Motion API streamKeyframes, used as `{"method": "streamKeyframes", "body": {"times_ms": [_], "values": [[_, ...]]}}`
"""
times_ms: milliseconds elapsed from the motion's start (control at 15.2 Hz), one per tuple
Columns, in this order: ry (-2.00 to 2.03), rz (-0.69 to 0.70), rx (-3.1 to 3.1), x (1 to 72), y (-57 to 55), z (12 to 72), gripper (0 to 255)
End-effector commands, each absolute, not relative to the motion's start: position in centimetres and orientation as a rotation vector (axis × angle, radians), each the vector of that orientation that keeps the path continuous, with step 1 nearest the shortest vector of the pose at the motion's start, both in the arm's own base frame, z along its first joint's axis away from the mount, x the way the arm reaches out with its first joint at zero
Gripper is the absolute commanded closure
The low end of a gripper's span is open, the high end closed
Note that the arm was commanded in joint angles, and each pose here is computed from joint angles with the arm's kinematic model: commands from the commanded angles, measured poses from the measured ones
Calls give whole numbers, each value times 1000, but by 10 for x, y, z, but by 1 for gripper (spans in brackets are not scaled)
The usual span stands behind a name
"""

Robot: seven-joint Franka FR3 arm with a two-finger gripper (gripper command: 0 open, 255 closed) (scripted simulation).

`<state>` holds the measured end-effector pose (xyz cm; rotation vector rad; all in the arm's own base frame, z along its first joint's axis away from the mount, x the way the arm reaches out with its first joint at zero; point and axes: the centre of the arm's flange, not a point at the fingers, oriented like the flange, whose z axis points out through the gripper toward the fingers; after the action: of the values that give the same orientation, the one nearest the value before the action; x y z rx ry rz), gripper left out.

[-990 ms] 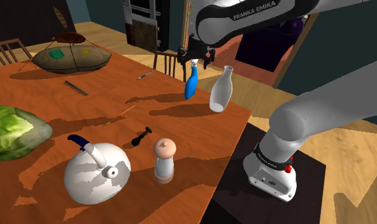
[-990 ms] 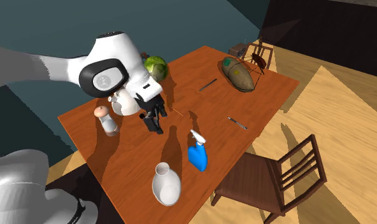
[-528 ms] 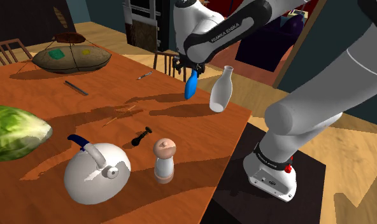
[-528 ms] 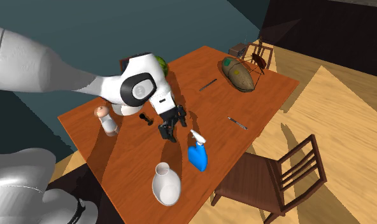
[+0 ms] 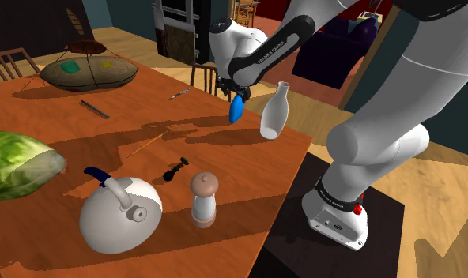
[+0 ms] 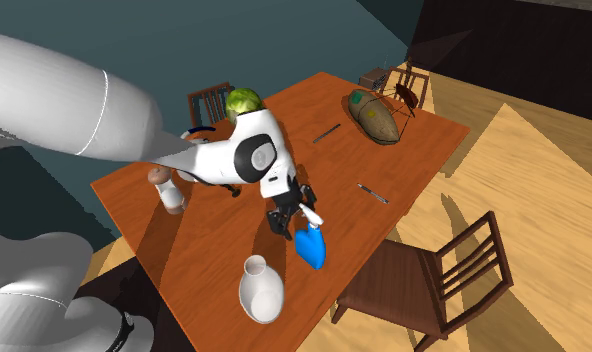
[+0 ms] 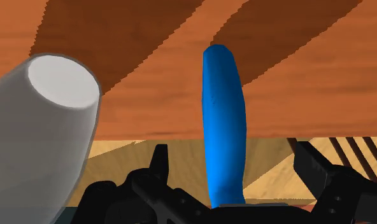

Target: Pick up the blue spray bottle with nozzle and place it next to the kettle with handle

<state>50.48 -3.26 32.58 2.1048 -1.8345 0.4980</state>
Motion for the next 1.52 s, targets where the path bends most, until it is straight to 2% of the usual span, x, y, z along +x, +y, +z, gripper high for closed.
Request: {"method": "streamKeyframes", "body": {"times_ms": [0,198,726,792,1452], "values": [[-1839,500,2099,507,-38,316,0],[-1839,500,2099,508,-46,300,0],[-1839,500,2099,508,-46,300,0],[-1839,500,2099,508,-46,300,255],[-1839,500,2099,508,-46,305,255]]}}
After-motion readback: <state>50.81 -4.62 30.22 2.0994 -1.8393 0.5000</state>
